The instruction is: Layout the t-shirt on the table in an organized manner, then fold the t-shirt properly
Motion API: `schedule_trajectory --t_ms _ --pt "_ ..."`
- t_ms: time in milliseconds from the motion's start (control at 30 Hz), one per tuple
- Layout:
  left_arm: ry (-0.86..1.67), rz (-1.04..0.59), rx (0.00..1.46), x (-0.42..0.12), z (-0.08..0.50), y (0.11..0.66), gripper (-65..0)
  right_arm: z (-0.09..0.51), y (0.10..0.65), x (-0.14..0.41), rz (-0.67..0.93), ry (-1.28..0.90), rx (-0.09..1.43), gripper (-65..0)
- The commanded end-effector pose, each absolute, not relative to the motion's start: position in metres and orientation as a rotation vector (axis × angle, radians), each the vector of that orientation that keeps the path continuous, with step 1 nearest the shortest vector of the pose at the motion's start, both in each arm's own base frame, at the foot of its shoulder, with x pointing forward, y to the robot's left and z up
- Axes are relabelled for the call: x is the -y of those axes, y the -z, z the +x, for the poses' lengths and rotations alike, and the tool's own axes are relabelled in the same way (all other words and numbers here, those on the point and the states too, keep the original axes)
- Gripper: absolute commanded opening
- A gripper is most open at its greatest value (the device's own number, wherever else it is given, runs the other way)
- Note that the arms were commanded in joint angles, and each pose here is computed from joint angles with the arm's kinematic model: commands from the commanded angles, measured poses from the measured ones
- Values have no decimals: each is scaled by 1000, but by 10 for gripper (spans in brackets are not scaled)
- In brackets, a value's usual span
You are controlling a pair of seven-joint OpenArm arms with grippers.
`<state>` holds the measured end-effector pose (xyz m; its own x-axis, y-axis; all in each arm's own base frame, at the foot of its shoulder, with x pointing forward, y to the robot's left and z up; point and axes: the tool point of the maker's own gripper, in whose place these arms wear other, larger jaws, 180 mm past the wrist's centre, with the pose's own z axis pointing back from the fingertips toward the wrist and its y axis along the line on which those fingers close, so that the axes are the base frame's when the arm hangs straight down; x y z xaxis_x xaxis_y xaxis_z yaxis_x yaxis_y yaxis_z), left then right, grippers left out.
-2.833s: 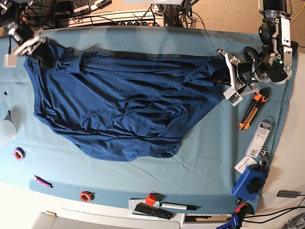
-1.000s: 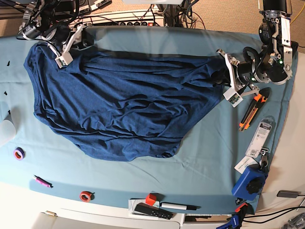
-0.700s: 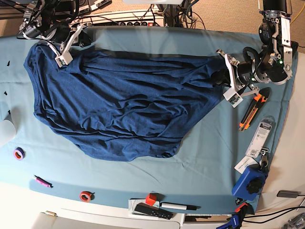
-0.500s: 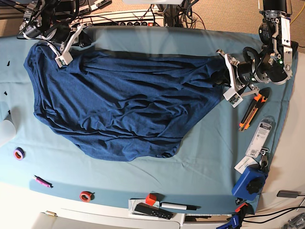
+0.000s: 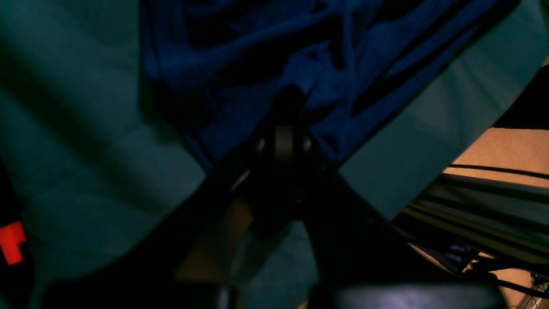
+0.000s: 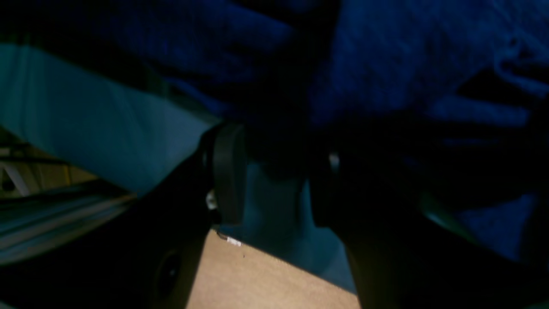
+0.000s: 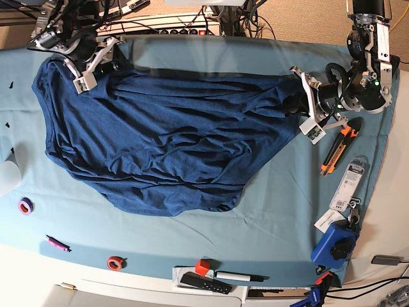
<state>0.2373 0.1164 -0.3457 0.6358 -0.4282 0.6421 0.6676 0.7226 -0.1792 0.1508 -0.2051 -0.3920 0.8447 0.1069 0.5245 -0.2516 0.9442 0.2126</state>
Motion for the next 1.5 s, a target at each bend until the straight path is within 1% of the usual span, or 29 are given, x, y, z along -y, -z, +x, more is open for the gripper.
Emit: schedule_trajectory --t_ms 0,133,467,500,533,600,633,700,900,1100,1333,1467 --pt "657 -434 657 -115 244 335 -650 146 396 211 244 -202 491 -414" --pt "657 -434 657 -115 244 335 -650 147 404 213 240 -186 476 -414" --pt "656 -434 657 -115 244 335 -650 149 428 214 300 -117 424 -421" --pt "656 -434 656 -115 244 335 -650 149 427 211 321 -114 423 -445" --pt "656 -434 656 -115 244 335 -650 148 426 207 342 -112 417 -490" --pt "656 -434 656 -115 244 335 -650 145 424 200 386 -109 402 -608" --pt "656 -434 656 -115 244 335 -650 143 423 197 402 -112 390 -650" --pt "656 -434 656 -115 244 335 -650 138 421 193 420 -124 360 -650" --pt "656 -433 656 -115 244 335 -650 148 403 189 415 -162 424 -650" --pt "656 -433 656 -115 244 335 -650 159 375 184 372 -234 503 -650" --pt "656 -433 656 -115 244 335 -650 176 331 171 337 -332 637 -650" --pt "656 -433 656 -115 244 335 -650 179 321 168 314 -359 666 -650"
